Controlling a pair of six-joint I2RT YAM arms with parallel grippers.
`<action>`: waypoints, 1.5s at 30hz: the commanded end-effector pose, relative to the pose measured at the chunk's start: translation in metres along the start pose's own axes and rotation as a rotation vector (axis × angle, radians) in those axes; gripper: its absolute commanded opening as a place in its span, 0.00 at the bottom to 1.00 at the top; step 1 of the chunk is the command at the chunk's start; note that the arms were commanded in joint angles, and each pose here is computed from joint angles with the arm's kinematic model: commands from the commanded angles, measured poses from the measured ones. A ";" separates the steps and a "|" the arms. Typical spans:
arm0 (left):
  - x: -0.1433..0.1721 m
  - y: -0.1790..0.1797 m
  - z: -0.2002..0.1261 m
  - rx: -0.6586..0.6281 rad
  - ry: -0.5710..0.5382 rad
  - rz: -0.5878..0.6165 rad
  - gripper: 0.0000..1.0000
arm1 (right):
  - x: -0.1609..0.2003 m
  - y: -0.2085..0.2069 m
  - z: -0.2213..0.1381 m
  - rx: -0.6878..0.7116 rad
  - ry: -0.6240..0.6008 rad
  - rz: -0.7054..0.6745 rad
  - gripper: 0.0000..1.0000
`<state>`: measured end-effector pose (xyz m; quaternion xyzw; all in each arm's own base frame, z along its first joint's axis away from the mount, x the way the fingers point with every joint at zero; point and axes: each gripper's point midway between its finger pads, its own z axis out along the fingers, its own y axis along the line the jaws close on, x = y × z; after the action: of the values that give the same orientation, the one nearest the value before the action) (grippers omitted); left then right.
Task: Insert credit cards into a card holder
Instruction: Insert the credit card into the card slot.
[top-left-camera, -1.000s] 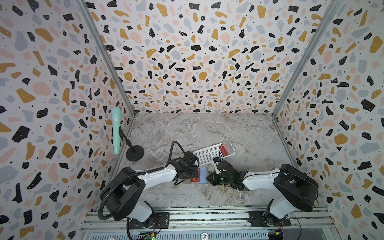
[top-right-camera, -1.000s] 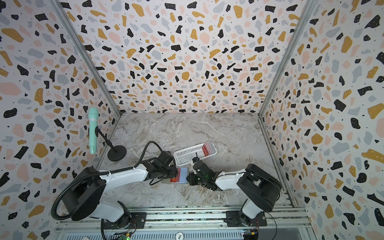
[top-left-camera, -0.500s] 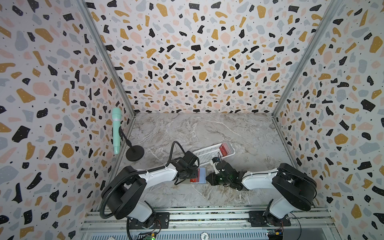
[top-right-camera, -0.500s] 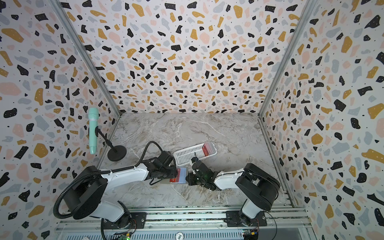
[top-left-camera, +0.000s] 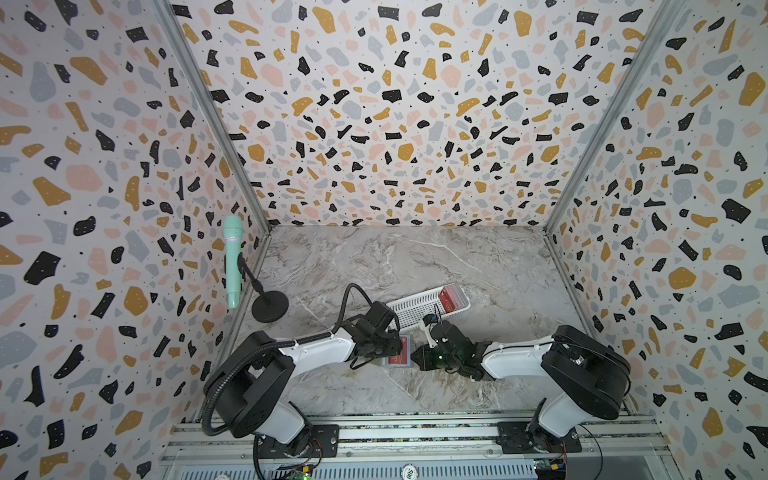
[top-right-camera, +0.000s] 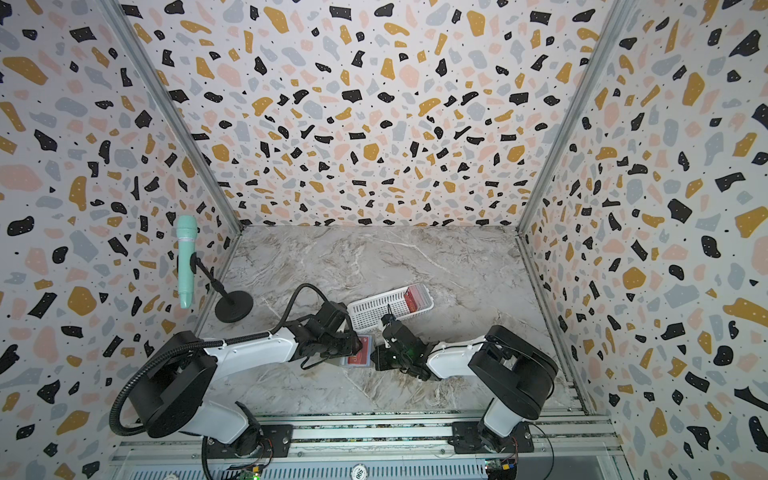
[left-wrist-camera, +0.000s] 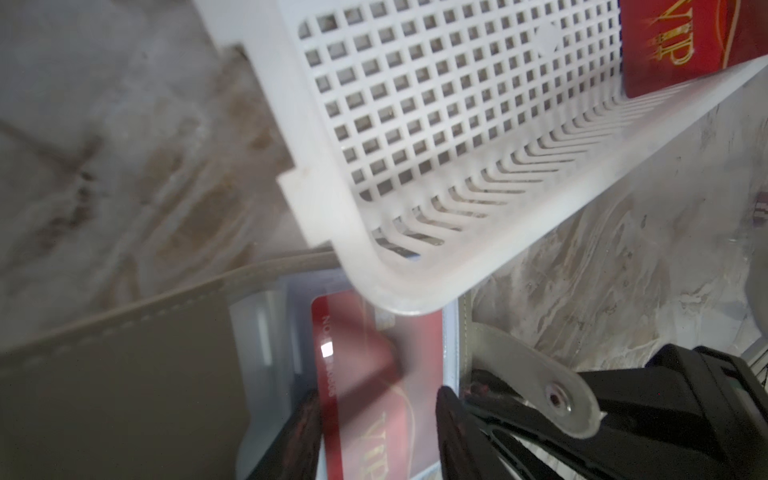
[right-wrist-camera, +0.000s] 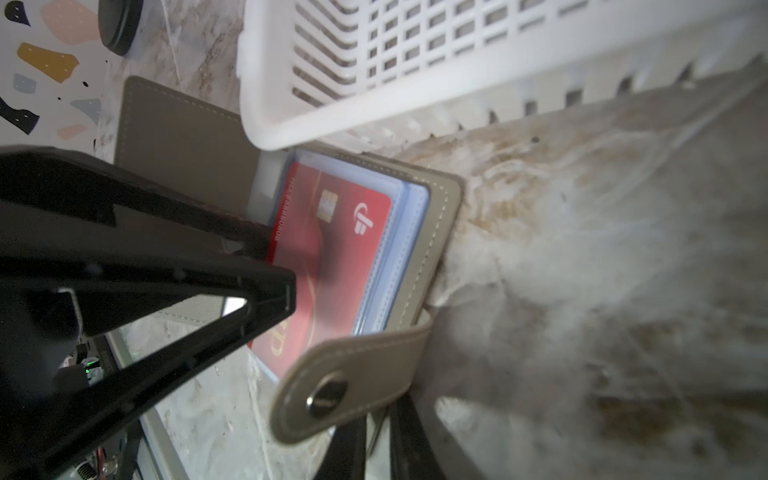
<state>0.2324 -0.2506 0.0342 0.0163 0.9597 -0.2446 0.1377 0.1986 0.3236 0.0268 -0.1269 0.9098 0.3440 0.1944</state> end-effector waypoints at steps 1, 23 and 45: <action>0.000 -0.016 -0.001 0.088 0.009 -0.006 0.46 | -0.001 0.004 0.002 0.002 0.009 -0.010 0.14; 0.006 -0.047 -0.012 0.188 -0.049 -0.050 0.35 | -0.008 -0.020 -0.061 0.094 -0.110 -0.056 0.13; 0.022 -0.014 0.018 0.003 0.013 0.010 0.20 | -0.002 -0.012 -0.045 0.061 -0.063 -0.073 0.13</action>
<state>0.2147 -0.2734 0.0243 0.0068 0.9554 -0.2636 0.1329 0.1882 0.2738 0.0382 -0.1360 0.9181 0.2953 0.2269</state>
